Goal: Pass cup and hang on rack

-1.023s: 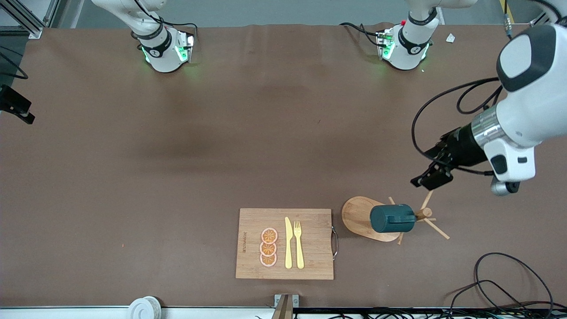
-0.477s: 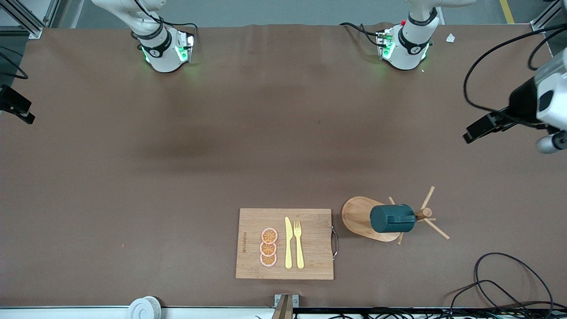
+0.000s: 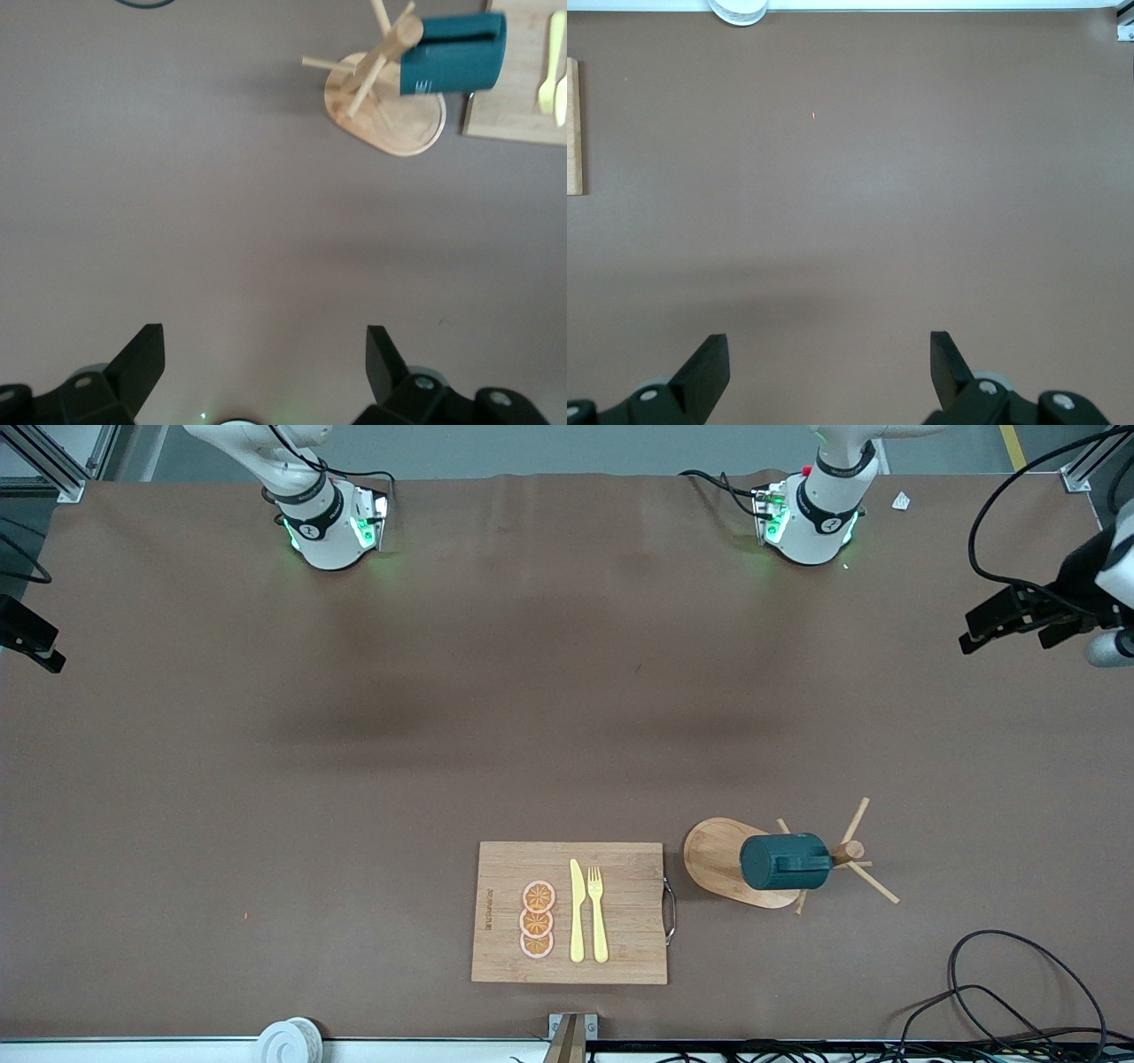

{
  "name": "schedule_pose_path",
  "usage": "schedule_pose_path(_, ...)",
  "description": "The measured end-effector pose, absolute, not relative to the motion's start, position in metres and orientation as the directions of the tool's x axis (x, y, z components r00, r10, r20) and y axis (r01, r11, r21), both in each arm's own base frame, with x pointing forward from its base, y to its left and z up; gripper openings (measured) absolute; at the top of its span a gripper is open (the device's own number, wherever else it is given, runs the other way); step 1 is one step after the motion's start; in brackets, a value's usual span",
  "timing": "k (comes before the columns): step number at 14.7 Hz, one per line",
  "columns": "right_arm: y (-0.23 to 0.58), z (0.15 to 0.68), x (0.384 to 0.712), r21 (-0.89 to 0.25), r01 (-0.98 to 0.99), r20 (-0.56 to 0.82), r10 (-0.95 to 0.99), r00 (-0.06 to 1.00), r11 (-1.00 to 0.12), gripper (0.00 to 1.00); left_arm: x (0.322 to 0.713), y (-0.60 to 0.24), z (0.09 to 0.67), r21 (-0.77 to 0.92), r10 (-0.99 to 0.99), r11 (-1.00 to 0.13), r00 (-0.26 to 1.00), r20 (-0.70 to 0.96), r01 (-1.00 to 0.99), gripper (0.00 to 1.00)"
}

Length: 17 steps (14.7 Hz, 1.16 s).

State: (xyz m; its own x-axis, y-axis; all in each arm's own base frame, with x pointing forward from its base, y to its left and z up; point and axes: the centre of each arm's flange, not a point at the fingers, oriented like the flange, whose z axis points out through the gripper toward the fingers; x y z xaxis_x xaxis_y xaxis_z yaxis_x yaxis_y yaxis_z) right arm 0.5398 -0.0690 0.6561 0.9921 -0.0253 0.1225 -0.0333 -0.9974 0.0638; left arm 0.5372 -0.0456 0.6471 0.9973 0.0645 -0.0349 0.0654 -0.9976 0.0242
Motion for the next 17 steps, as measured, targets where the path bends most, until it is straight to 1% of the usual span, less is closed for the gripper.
schedule_pose_path(4,-0.07,0.656,0.539,0.064,-0.035,0.121,-0.028,0.992,-0.997,1.0,0.518,-0.064,0.642,-0.007,0.032,-0.999,0.999,-0.044,0.032,1.0)
schedule_pose_path(9,-0.074,0.657,0.539,0.064,-0.042,0.122,-0.034,0.992,-0.997,1.0,0.504,-0.076,0.644,-0.053,0.006,-0.999,1.0,-0.029,0.004,1.0)
schedule_pose_path(17,-0.072,0.653,0.535,0.061,-0.04,0.087,-0.035,0.996,-0.997,1.0,0.5,-0.074,0.656,-0.05,0.006,-0.999,1.0,0.005,0.007,1.0)
